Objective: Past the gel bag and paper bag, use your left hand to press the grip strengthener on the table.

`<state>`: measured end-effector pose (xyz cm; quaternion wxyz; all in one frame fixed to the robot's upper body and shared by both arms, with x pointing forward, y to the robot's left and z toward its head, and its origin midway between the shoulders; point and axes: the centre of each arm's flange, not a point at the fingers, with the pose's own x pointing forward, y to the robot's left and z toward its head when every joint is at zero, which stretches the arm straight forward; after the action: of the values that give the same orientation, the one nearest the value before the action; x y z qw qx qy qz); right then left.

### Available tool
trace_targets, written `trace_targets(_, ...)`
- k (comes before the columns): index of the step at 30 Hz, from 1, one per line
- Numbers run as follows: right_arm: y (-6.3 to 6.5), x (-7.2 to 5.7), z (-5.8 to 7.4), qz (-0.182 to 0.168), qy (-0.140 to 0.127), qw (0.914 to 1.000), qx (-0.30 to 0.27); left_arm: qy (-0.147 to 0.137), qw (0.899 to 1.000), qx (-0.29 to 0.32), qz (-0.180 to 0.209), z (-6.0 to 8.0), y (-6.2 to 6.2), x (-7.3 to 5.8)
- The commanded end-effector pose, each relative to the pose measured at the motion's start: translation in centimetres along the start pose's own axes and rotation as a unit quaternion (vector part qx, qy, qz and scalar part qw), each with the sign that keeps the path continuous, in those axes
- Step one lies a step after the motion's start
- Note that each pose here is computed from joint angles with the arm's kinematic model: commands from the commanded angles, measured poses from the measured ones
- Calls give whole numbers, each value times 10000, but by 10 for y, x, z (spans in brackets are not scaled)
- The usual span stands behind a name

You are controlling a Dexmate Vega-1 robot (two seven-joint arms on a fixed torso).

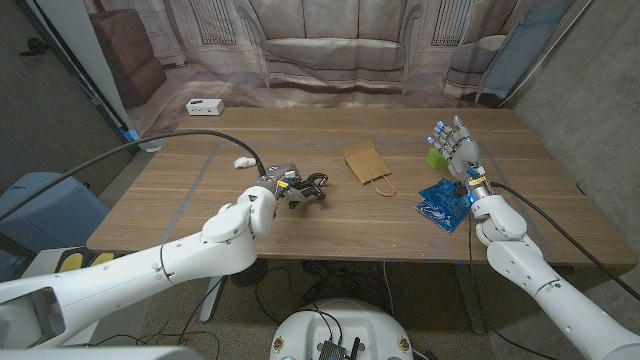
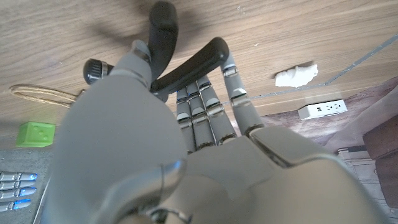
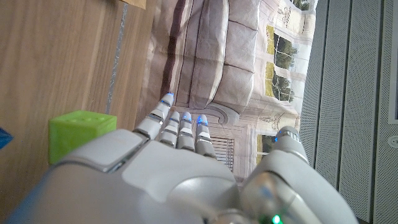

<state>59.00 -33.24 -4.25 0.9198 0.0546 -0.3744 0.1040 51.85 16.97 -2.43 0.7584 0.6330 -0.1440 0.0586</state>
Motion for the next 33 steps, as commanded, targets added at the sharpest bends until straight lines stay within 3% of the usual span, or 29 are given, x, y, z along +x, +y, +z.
trace_targets(1, 0, -2, 1, -1, 3, 10000, 4, -148, 9998, 89, -92, -3, 1, 0)
trace_targets(24, 0, -3, 1, 4, -2, 10000, 7, -232, 9988, 330, -295, -6, 1, -1)
trace_targets(33, 1, -1, 2, 37, 2, 10000, -7, -374, 9987, 317, -167, -7, -3, -4)
